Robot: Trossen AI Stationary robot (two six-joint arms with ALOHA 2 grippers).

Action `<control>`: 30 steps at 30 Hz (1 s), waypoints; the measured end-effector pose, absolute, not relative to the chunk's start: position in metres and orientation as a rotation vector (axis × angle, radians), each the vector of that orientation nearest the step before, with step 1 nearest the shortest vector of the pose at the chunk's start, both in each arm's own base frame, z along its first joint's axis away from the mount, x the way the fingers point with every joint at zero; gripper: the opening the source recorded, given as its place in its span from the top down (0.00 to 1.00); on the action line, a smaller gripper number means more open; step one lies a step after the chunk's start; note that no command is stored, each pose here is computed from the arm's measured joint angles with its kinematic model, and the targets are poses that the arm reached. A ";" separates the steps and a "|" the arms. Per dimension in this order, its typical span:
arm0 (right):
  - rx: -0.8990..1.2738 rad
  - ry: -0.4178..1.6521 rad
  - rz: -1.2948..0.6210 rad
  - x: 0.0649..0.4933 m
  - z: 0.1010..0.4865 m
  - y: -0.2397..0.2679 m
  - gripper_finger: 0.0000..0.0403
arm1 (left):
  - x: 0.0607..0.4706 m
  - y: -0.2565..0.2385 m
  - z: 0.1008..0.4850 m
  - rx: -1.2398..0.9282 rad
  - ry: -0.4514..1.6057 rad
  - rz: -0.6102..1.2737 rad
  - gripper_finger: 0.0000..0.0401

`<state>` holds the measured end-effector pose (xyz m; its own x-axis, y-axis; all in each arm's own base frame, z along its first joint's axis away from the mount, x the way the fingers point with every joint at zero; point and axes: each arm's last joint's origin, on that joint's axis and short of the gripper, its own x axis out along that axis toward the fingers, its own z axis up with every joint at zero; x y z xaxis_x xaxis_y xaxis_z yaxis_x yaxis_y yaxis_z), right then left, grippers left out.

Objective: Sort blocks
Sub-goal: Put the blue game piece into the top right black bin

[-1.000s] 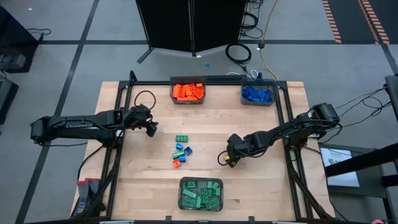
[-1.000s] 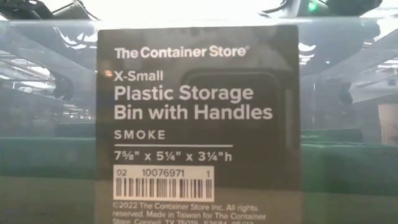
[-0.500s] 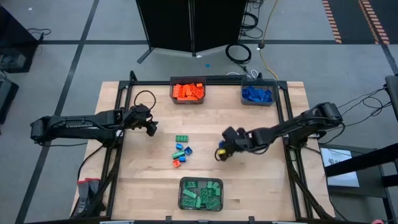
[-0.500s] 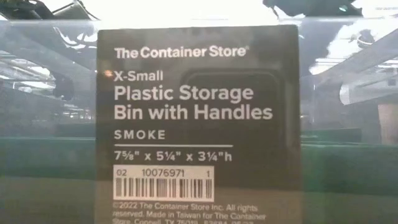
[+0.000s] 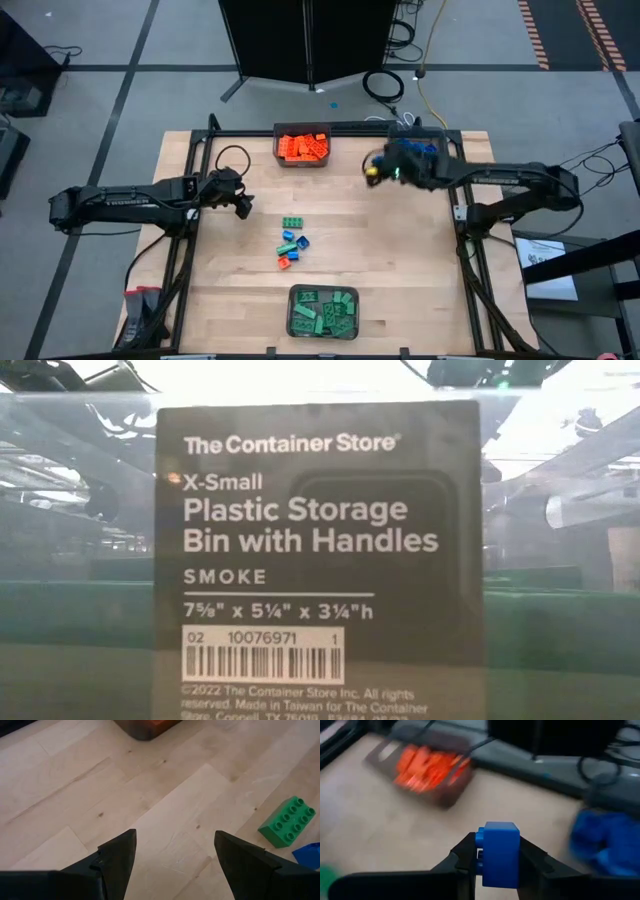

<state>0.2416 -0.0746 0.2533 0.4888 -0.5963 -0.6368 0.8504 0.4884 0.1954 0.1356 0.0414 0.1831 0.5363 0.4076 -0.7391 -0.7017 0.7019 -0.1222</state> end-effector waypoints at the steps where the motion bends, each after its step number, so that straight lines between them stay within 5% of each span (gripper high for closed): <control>1: 0.541 0.519 -0.960 0.237 0.256 -0.083 0.81 | 0.136 0.041 0.183 -0.436 0.746 0.686 0.33; 10: 0.607 0.682 -1.280 0.195 0.237 -0.147 0.82 | 0.135 0.042 0.183 -0.423 0.740 0.711 0.33; 17: 0.621 0.774 -1.346 0.183 0.217 -0.182 0.81 | 0.135 0.042 0.183 -0.419 0.737 0.720 0.33; 25: 0.605 0.753 -1.126 0.189 0.217 -0.195 0.34 | 0.135 0.042 0.183 -0.444 0.728 0.733 0.33; 30: 0.597 0.627 -0.792 0.205 0.233 -0.189 0.21 | 0.135 0.043 0.183 -0.491 0.707 0.761 0.33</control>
